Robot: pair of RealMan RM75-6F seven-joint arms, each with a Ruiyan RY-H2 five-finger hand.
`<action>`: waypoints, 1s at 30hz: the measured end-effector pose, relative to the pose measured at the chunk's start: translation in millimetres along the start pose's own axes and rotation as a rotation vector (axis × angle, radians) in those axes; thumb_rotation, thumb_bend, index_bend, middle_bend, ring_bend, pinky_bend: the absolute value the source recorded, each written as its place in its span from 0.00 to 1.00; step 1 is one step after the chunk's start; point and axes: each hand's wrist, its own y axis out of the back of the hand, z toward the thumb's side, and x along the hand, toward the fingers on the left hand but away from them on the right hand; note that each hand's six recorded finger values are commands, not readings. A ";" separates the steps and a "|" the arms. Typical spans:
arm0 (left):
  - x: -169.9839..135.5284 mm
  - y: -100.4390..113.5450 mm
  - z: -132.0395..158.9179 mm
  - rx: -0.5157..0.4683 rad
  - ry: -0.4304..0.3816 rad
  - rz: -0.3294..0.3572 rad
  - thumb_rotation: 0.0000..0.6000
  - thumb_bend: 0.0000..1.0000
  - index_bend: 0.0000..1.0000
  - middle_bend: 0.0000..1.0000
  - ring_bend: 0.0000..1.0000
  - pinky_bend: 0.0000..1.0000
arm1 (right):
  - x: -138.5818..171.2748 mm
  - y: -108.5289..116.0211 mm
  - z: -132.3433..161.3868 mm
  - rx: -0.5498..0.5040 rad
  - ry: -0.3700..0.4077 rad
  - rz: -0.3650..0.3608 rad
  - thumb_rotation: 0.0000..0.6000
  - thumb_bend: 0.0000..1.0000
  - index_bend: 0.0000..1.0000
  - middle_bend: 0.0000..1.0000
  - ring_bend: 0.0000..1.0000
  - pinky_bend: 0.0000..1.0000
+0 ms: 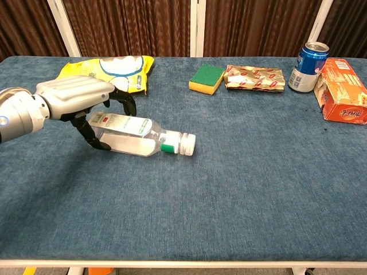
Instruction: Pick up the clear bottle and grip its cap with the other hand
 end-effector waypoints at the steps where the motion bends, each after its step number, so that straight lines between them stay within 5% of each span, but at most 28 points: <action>1: 0.8 -0.3 0.2 -0.011 0.001 0.007 1.00 0.15 0.42 0.42 0.32 0.45 | -0.2 0.6 1.0 -0.002 0.002 0.000 1.00 0.30 0.00 0.08 0.00 0.00; 6: 1.7 0.6 -0.2 -0.075 -0.004 0.038 1.00 0.20 0.49 0.50 0.40 0.55 | -4.1 2.4 13.2 -0.022 0.034 0.016 1.00 0.31 0.04 0.12 0.00 0.00; 12: -4.8 8.3 3.4 -0.296 -0.037 0.105 1.00 0.23 0.50 0.50 0.40 0.56 | -16.0 -1.1 45.9 -0.089 0.120 0.090 1.00 0.34 0.15 0.13 0.00 0.00; 19: -16.5 28.7 15.7 -0.529 -0.154 0.266 1.00 0.23 0.50 0.50 0.40 0.55 | -42.2 -8.4 101.4 -0.150 0.269 0.208 1.00 0.23 0.27 0.13 0.00 0.00; 30: -10.0 31.6 36.7 -0.604 -0.209 0.299 1.00 0.23 0.50 0.50 0.40 0.54 | -75.5 -23.4 172.2 -0.115 0.423 0.314 1.00 0.19 0.33 0.12 0.00 0.00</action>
